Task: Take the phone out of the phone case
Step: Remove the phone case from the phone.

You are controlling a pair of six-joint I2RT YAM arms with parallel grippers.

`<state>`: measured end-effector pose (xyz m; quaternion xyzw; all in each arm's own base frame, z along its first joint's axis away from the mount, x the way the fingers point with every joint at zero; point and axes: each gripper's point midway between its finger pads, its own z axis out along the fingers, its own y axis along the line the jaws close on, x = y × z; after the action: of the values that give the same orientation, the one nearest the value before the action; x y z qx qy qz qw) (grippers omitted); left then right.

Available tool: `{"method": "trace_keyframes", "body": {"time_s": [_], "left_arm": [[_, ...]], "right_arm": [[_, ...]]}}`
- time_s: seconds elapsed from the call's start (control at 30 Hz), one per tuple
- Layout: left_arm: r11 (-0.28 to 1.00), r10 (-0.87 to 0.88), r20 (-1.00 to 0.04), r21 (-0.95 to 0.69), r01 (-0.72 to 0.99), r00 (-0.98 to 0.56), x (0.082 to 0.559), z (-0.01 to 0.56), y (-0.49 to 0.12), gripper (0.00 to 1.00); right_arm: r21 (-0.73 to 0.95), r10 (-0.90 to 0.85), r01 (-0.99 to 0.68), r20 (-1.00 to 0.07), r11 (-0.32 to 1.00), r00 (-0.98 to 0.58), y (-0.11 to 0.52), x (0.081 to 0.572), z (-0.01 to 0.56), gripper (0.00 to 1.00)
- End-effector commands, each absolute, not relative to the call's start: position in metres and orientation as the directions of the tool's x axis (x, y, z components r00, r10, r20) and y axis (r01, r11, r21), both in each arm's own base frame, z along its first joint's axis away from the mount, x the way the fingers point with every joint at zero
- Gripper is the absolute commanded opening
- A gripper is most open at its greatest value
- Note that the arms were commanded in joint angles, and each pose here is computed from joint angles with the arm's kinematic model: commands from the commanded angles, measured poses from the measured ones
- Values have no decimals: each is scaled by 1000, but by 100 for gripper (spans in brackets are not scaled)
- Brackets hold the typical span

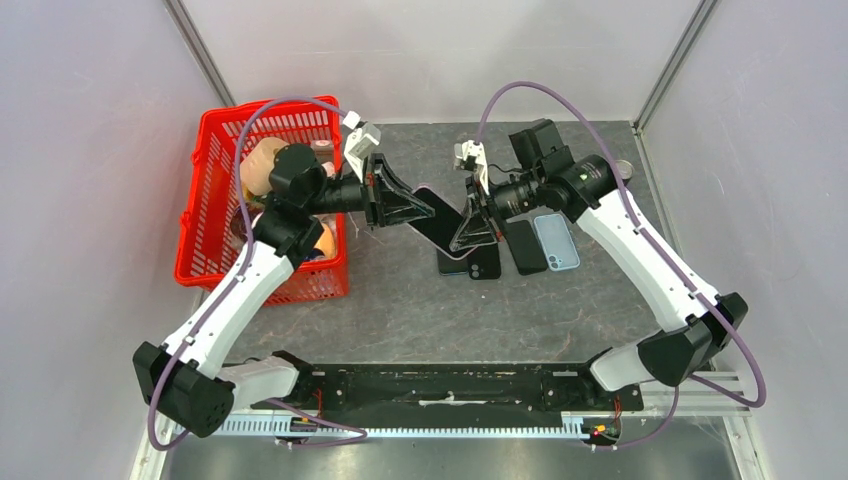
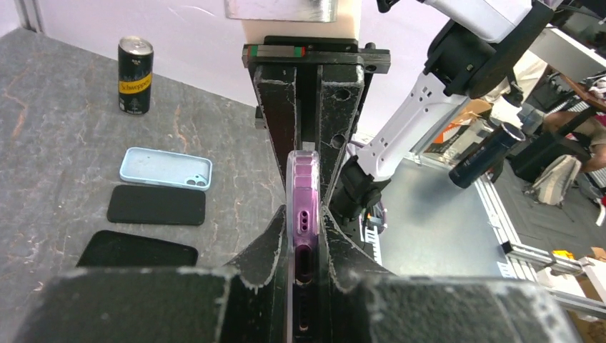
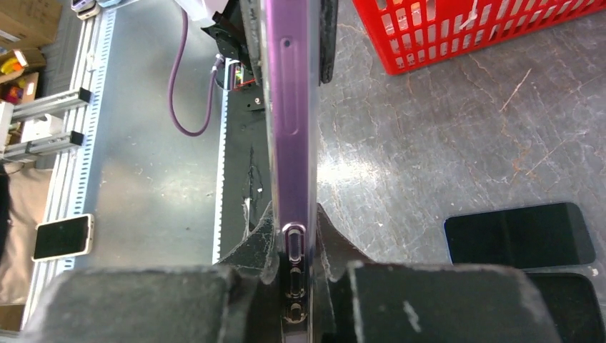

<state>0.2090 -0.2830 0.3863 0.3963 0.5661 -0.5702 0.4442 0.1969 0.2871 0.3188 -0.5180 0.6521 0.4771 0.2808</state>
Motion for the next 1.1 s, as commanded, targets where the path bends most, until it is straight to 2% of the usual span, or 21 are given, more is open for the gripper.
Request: {"method": "trace_keyframes", "body": {"time_s": [0.0,0.03,0.07,0.1,0.13,0.2,0.23,0.47,0.57,0.87,0.97,1.07], "left_arm": [[26,-133,-964,-235,972,-230,208,411,-284,2],[25,-131,-964,-238,971,-233,208,409,-284,4],[24,-124,-963,-243,970,-238,207,407,-283,14],[23,-110,-962,-252,967,-248,206,404,-283,33],[25,-100,-962,-257,966,-254,204,402,-282,45],[22,-85,-958,-276,961,-273,201,400,-281,75],[20,-82,-953,-293,956,-290,201,401,-281,83],[37,-97,-915,-397,917,-392,214,410,-288,85],[26,-91,-898,-435,900,-431,218,410,-294,81],[12,-58,-861,-507,862,-506,219,393,-307,60],[-1,-62,-849,-526,850,-525,218,394,-311,48],[-15,-66,-832,-551,835,-550,218,394,-314,30]], "right_arm": [[303,-392,-953,-878,-9,-275,283,188,328,0],[288,-392,-958,-882,-4,-263,281,186,330,0],[273,-393,-962,-884,3,-252,278,185,331,0],[257,-395,-966,-887,10,-240,275,183,331,0],[242,-399,-970,-887,24,-231,273,183,331,0],[213,-414,-976,-885,48,-214,266,183,328,0],[201,-425,-978,-881,61,-207,264,184,324,0],[161,-451,-983,-874,84,-182,260,186,318,0],[150,-465,-984,-867,95,-177,260,189,315,0],[145,-476,-984,-861,106,-178,263,193,312,0],[139,-490,-983,-853,119,-180,263,196,305,0],[127,-506,-983,-844,135,-179,263,199,298,0]]}}
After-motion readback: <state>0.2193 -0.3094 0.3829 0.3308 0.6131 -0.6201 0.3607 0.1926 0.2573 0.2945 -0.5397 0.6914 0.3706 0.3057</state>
